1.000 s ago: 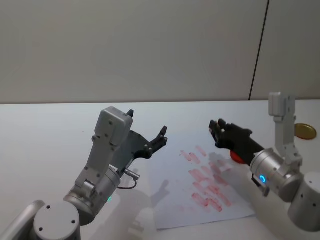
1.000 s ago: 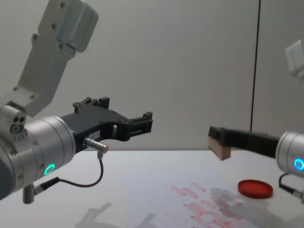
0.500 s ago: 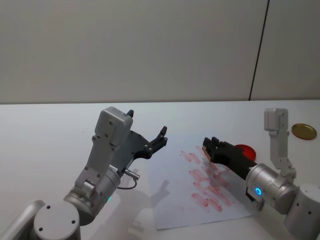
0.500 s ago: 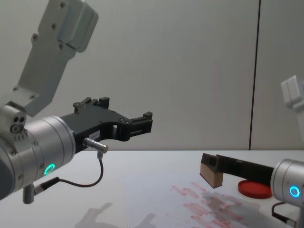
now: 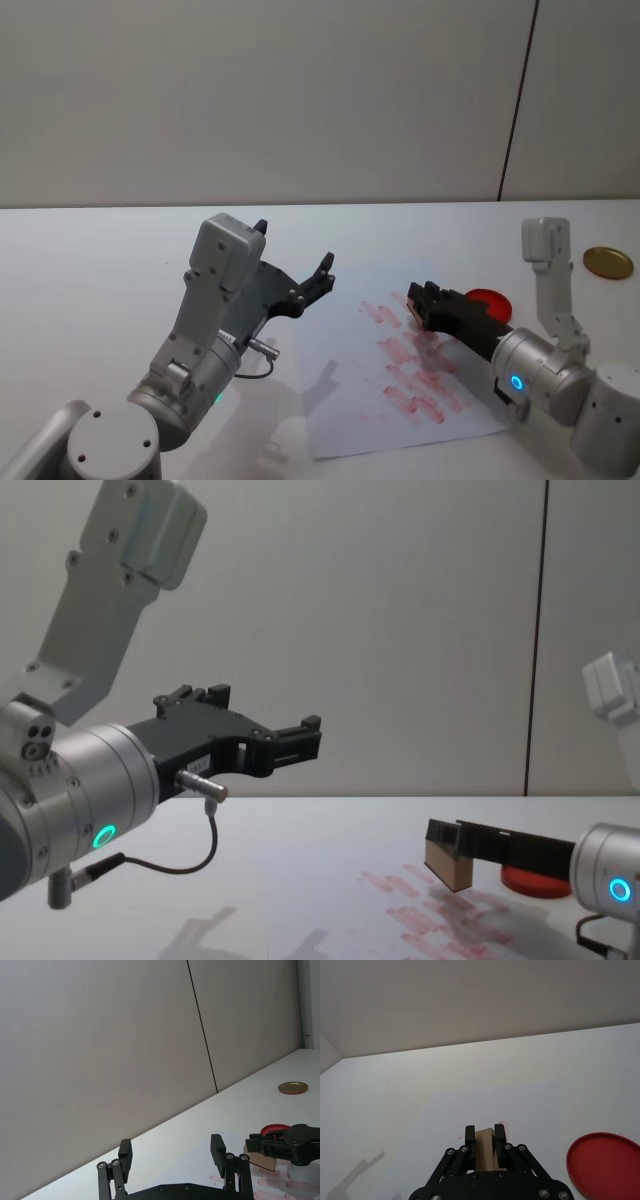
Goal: Use the one hand to pick up the stamp and affix it onto the A4 paper.
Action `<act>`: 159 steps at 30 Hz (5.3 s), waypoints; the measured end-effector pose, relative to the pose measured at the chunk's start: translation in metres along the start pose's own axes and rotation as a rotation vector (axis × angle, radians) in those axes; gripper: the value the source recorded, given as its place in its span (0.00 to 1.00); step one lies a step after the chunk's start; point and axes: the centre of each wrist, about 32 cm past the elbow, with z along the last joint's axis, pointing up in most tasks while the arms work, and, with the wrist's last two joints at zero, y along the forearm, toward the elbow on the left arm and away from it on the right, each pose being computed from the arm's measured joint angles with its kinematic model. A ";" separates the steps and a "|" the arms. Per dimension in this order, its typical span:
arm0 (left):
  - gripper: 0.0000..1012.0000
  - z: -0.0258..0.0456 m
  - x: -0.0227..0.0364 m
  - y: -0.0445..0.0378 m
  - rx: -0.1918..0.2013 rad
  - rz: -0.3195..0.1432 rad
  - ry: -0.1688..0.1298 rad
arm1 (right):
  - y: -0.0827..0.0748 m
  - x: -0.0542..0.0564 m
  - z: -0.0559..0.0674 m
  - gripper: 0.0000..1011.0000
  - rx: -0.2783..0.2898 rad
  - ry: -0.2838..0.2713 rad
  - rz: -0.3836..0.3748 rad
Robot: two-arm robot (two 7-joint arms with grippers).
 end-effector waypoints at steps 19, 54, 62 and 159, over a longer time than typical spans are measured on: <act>0.98 0.0000 0.0000 0.0000 0.000 0.000 0.000 | 0.006 0.002 0.007 0.22 -0.078 -0.046 -0.048; 0.98 0.0000 0.0000 0.0000 0.000 0.000 0.000 | 0.012 0.008 0.004 0.22 -0.129 -0.016 -0.075; 0.98 0.0000 0.0000 0.0000 0.000 0.000 0.000 | 0.012 0.007 0.005 0.22 -0.127 -0.016 -0.075; 0.98 0.0000 0.0000 0.0000 0.000 0.000 0.000 | -0.007 0.054 0.016 0.39 -0.030 -0.056 -0.140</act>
